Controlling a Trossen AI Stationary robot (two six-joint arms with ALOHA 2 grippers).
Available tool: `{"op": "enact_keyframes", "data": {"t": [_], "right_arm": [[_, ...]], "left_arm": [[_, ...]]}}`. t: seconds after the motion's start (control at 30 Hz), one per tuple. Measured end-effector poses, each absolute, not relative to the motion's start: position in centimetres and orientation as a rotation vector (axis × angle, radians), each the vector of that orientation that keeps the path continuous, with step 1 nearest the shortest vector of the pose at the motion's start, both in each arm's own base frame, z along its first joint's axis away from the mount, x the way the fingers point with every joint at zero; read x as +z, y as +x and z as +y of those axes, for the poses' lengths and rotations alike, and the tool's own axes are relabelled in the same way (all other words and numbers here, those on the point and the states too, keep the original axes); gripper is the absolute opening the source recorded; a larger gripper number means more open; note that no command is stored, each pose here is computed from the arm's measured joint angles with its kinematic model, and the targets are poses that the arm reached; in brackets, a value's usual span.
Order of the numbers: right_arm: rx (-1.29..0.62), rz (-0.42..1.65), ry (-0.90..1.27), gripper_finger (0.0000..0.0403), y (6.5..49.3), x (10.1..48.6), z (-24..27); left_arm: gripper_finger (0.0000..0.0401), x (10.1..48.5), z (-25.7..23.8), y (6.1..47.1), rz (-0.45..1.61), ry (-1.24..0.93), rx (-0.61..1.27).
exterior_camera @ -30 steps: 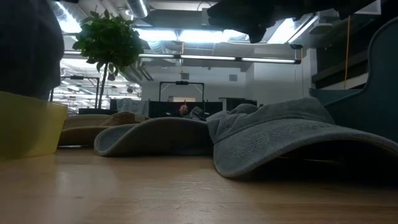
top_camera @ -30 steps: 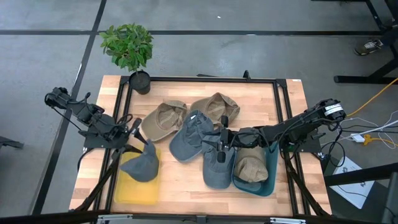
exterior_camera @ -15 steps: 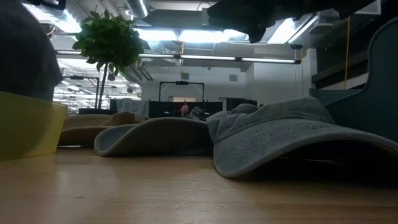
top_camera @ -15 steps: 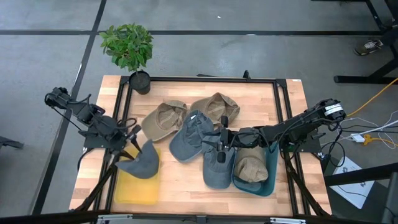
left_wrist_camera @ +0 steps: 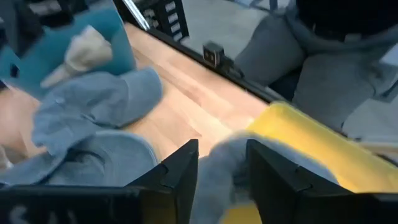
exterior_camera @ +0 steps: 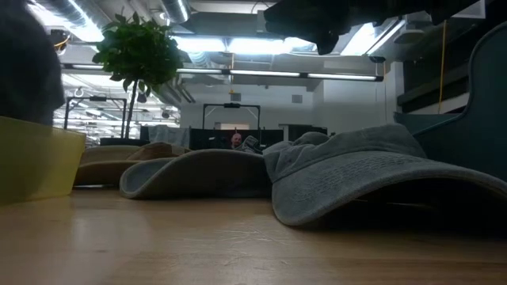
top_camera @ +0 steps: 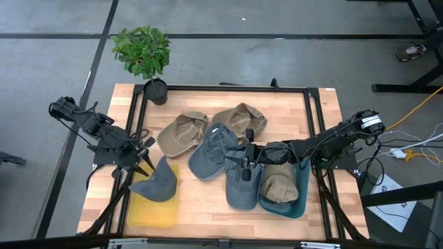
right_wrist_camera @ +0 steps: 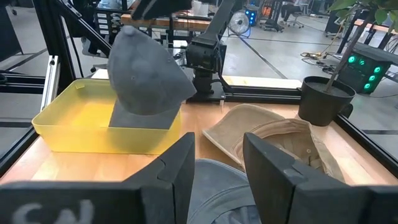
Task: Pick & Place hat
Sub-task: Put the top left blue cap into the yellow bin
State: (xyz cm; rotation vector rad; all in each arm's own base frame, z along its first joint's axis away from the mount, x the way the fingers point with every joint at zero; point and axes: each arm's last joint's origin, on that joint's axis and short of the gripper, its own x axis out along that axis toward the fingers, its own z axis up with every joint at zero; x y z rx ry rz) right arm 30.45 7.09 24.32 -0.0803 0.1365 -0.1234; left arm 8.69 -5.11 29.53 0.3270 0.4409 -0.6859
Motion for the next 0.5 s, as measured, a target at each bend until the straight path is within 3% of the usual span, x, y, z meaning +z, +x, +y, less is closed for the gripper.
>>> {"op": "enact_keyframes", "data": {"t": [0.3,0.5], "right_arm": [[-0.124,0.136,-0.079,0.0135,30.5,24.3,7.1],[-0.124,0.136,-0.078,0.0135,30.5,24.3,7.1]], "left_arm": [[0.0072,29.7,-4.6,7.8,0.539,0.41,-0.701],[0.0026,30.8,-4.9,8.0,0.434,0.397,-0.736]]}}
